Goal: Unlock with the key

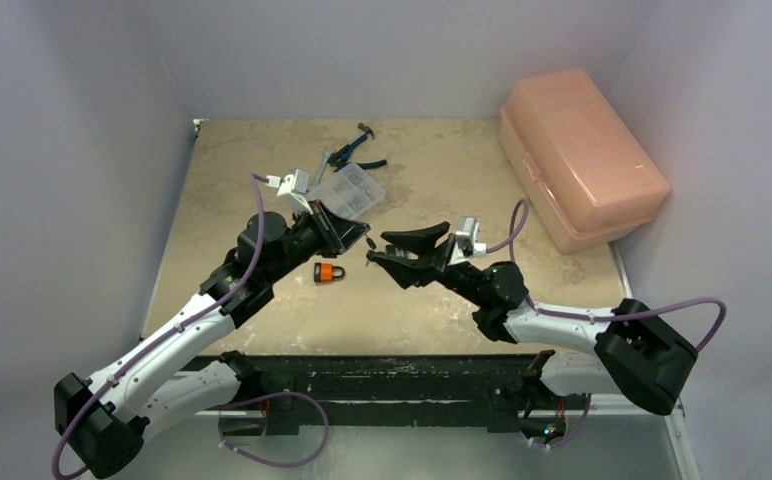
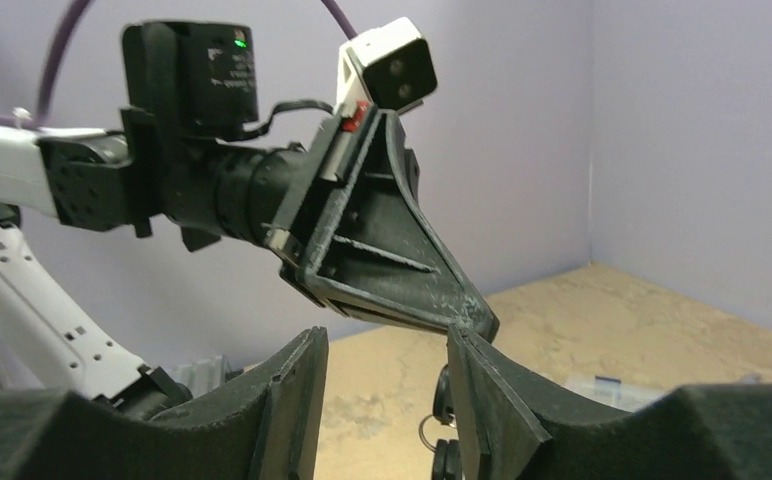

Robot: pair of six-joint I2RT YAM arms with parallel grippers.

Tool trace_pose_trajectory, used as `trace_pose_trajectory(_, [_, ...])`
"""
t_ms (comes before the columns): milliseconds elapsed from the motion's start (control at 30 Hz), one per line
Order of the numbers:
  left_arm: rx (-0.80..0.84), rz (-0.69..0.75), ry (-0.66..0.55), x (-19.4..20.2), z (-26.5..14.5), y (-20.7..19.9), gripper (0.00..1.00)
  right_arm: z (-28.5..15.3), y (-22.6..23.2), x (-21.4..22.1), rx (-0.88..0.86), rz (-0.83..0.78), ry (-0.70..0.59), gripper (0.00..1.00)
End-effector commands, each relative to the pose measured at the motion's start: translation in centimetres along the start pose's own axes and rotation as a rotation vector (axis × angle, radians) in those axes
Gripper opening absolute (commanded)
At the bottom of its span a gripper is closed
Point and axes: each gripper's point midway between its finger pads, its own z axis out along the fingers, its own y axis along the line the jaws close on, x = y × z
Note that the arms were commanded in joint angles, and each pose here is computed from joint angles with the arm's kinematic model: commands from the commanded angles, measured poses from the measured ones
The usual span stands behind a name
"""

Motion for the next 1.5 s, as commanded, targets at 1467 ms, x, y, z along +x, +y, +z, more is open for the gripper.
trace_pose_trajectory(1467, [0.020, -0.019, -0.066, -1.2, -0.4, -0.6, 0.00, 2.3, -3.1, 2.8, 0.189, -0.164, 0.096, 0.38])
